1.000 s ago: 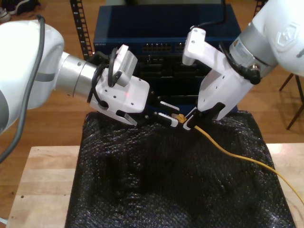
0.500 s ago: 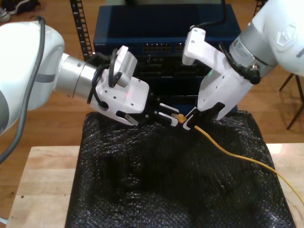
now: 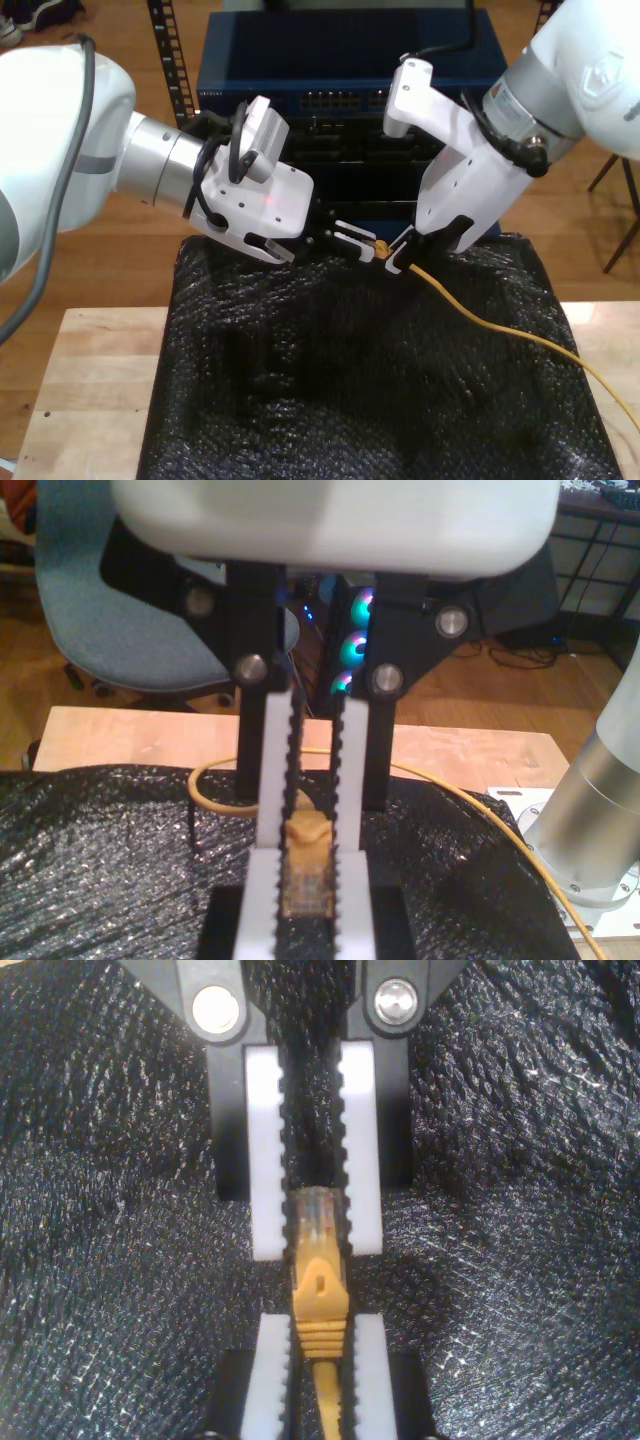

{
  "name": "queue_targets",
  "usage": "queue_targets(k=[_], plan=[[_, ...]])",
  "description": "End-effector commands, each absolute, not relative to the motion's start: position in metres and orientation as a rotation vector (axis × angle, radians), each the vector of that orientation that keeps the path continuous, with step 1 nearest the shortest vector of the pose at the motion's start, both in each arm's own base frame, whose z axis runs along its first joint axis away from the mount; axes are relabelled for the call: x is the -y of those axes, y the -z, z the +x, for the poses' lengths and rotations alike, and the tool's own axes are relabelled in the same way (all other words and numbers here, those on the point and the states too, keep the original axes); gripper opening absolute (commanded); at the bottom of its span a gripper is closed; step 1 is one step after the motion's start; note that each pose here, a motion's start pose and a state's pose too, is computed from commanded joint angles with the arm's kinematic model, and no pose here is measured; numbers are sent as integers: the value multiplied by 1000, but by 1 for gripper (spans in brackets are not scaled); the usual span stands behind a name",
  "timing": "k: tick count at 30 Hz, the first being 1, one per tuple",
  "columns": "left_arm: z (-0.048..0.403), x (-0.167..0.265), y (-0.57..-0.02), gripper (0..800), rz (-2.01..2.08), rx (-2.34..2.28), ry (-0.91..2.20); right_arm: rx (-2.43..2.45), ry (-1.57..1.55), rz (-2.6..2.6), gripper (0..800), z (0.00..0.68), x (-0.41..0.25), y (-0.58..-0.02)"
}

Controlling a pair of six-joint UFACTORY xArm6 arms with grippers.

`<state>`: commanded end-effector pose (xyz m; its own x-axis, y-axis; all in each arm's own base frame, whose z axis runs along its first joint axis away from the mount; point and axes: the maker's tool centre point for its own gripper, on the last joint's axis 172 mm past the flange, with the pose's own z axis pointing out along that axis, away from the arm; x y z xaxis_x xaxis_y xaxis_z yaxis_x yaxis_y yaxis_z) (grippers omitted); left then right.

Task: Grab the cable and plug it in

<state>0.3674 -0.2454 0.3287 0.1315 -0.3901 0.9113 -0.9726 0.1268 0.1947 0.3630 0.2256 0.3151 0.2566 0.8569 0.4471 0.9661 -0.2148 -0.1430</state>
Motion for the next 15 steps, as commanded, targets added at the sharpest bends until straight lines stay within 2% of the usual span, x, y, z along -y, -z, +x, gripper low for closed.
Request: queue_targets(k=[2, 6, 10, 11, 15], plan=[[368, 245, -329, 3, 1434, 1422, -751, 1660, 384, -2147, 156, 363, -225, -315], [368, 245, -329, 3, 1436, 1420, -749, 1658, 384, -2148, 346, 364, -224, -315], [367, 245, -329, 3, 1435, 1419, -748, 1675, 397, -2139, 589, 366, -224, -318], [368, 245, -329, 3, 1437, 1418, -748, 1693, 405, -2129, 618, 366, -224, -319], [366, 246, -326, 3, 1446, 1387, -715, 1723, 426, -2112, 652, 367, -224, -325]])
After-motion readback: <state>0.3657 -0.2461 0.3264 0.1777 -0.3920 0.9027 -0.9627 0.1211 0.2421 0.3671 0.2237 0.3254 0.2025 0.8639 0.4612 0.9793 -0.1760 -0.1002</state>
